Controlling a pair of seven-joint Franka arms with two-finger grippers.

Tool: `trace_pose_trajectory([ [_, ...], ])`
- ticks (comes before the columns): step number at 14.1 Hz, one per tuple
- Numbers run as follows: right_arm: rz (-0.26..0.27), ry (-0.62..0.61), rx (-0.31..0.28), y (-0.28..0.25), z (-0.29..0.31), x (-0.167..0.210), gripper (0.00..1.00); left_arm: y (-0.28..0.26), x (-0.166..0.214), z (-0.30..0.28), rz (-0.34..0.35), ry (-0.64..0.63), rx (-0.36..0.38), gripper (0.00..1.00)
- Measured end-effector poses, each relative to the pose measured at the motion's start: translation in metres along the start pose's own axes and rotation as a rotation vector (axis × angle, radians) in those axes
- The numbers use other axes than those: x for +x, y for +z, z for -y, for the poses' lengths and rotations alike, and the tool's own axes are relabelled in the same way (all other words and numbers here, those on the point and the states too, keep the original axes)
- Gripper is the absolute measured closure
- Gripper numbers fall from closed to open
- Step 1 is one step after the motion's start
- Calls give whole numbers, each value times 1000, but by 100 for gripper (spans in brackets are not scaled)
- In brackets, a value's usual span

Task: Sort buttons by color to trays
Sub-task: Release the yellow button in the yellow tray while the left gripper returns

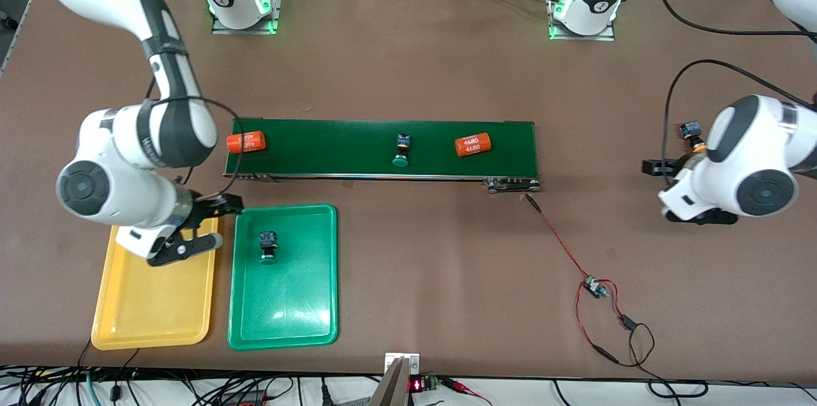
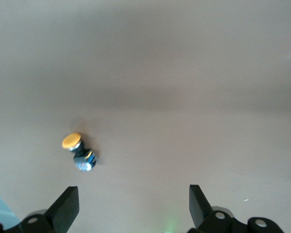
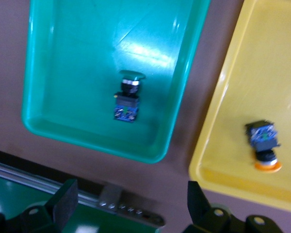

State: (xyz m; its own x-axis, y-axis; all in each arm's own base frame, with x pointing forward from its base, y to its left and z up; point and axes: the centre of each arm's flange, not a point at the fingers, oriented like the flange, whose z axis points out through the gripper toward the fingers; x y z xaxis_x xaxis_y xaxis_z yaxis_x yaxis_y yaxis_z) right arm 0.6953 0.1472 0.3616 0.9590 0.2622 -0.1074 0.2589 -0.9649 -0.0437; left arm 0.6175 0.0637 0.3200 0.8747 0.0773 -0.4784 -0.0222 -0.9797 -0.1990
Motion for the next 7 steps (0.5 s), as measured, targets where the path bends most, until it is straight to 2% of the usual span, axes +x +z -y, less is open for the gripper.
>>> trace_pose_trajectory([
  [3,57,121,-10,-7,59,-10,0,56,0,66,93,-76,-76,0],
  [7,89,164,-42,1,167,-27,0,119,-13,108,187,-119,-141,0],
])
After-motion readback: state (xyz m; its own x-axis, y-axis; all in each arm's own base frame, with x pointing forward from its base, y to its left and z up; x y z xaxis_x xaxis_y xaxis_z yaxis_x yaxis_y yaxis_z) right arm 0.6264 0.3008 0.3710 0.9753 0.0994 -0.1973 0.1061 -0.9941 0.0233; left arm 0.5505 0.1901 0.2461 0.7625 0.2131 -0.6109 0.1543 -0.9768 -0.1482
